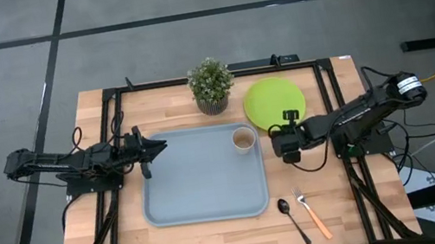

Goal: Pick and place plate/cup/fork/spoon on tray
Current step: Put the green plate on the gray serving tray to the bottom left of the white cup

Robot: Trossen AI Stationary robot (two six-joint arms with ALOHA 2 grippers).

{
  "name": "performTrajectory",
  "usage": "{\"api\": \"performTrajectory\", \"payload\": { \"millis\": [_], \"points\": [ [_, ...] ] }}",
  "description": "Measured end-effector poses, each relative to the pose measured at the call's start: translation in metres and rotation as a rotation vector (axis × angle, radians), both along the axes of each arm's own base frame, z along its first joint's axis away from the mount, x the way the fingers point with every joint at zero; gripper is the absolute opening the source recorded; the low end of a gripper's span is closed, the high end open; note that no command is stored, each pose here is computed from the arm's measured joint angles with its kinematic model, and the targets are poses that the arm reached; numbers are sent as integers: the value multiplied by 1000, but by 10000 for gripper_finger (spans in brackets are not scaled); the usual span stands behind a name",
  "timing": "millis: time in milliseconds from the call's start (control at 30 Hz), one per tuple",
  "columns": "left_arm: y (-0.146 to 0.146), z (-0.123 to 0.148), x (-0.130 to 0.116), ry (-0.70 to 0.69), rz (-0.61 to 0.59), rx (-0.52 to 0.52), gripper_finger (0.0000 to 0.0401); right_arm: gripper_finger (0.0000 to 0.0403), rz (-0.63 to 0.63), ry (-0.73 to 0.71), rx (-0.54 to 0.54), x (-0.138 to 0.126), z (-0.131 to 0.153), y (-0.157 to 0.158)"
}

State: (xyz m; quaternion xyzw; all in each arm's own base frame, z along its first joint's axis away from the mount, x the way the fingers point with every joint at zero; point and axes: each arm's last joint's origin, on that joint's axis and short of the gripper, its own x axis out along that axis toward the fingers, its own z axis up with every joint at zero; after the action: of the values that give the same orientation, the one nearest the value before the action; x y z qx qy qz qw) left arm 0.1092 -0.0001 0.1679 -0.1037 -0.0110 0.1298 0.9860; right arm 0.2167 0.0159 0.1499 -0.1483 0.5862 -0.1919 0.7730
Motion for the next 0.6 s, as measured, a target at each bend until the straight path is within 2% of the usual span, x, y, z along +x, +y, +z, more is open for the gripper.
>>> {"api": "performTrajectory", "payload": {
  "millis": [167,600],
  "points": [
    [0,0,0,0,0,0,53,50,10,6,41,0,-1,1],
    [0,0,0,0,0,0,53,50,0,-1,11,1,-3,-9]
  ]
}}
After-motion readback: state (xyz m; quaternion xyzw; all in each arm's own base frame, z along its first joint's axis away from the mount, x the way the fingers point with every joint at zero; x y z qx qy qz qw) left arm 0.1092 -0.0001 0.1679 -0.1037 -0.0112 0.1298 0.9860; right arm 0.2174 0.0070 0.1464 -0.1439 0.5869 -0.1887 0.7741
